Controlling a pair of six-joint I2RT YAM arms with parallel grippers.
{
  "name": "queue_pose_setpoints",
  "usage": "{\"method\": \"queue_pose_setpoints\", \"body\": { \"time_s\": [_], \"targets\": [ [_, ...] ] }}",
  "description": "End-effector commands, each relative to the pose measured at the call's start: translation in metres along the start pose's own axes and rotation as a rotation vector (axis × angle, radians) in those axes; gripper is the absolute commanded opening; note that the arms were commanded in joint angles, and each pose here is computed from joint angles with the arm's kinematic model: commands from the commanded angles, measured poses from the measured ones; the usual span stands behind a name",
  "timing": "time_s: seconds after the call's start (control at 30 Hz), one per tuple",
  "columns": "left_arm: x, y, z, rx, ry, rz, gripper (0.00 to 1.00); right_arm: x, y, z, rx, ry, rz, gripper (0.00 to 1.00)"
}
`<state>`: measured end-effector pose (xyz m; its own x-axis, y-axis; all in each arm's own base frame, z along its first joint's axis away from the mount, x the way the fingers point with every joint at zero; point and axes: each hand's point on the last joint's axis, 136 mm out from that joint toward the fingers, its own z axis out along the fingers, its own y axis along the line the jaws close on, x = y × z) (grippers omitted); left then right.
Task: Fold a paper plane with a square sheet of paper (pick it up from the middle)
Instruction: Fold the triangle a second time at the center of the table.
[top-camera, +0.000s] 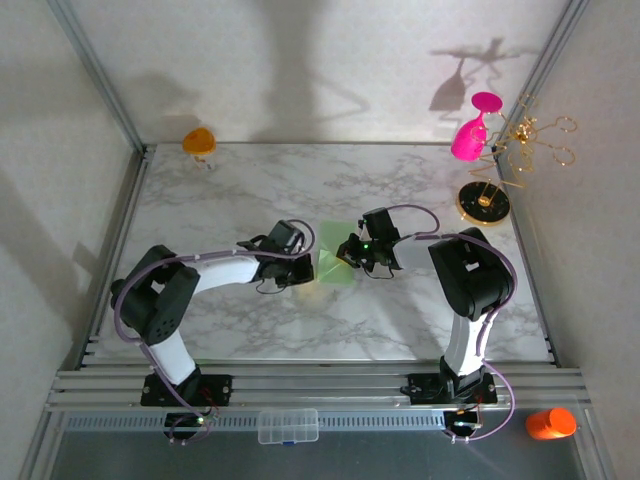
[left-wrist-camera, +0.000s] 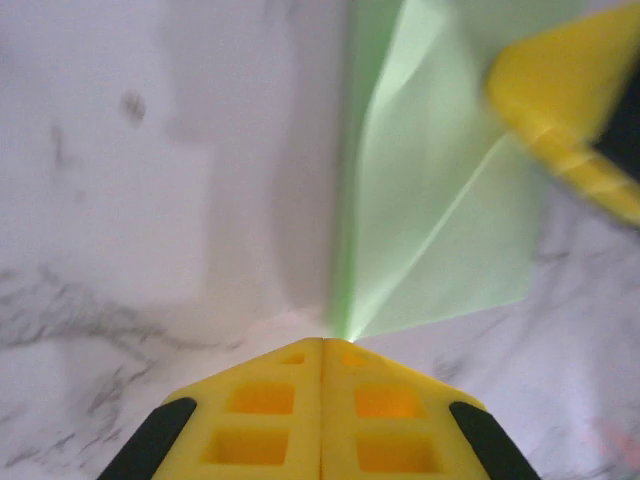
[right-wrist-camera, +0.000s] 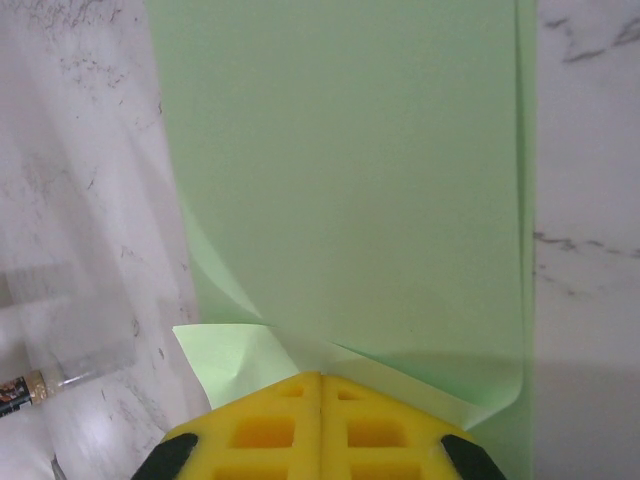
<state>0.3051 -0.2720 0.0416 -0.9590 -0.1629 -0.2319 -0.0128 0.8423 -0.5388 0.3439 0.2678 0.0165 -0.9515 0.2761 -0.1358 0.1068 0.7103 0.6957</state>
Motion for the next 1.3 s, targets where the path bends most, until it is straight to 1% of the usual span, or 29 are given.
{"method": "queue_pose_setpoints", "body": {
  "time_s": [0.0, 0.07, 0.17, 0.37, 0.5, 0.6, 0.7, 0.77, 0.83, 0.97, 1.07, 1.27],
  "targets": [
    [-0.038, -0.034, -0.009, 0.094, -0.125, -0.017, 0.07, 0.022, -0.061, 0.008, 0.196, 0.06, 0.076, 0.0],
    [-0.04, -0.038, 0.002, 0.109, -0.114, -0.042, 0.06, 0.022, -0.058, 0.008, 0.186, 0.062, 0.075, 0.0],
    [-0.037, -0.036, 0.018, 0.096, -0.085, -0.062, 0.05, 0.021, -0.055, 0.008, 0.174, 0.064, 0.07, 0.0],
    [-0.012, -0.023, 0.04, 0.057, 0.009, -0.077, 0.04, 0.017, -0.045, 0.008, 0.146, 0.063, 0.057, 0.0],
    [0.001, -0.005, 0.049, 0.003, 0.049, -0.095, 0.01, 0.014, -0.038, 0.008, 0.127, 0.063, 0.038, 0.0],
    [0.006, 0.007, 0.052, -0.046, 0.057, -0.1, 0.0, 0.005, -0.023, 0.002, 0.094, 0.037, -0.015, 0.0],
    [0.009, 0.018, 0.053, -0.092, 0.06, -0.097, 0.0, -0.012, 0.0, -0.011, 0.054, -0.033, -0.105, 0.0],
    [0.011, 0.021, 0.053, -0.103, 0.063, -0.097, 0.0, -0.018, 0.015, -0.019, 0.018, -0.058, -0.157, 0.0],
    [0.011, 0.022, 0.053, -0.104, 0.065, -0.094, 0.0, -0.015, 0.025, -0.022, -0.021, -0.05, -0.185, 0.0],
    [0.011, 0.022, 0.052, -0.108, 0.063, -0.089, 0.0, 0.007, 0.036, -0.017, -0.09, 0.009, -0.199, 0.0],
    [0.01, 0.022, 0.052, -0.108, 0.062, -0.09, 0.0, 0.018, 0.036, -0.012, -0.085, 0.035, -0.194, 0.0],
    [0.008, 0.019, 0.05, -0.105, 0.057, -0.087, 0.0, 0.025, 0.019, 0.001, -0.045, 0.069, -0.155, 0.0]
  ]
}}
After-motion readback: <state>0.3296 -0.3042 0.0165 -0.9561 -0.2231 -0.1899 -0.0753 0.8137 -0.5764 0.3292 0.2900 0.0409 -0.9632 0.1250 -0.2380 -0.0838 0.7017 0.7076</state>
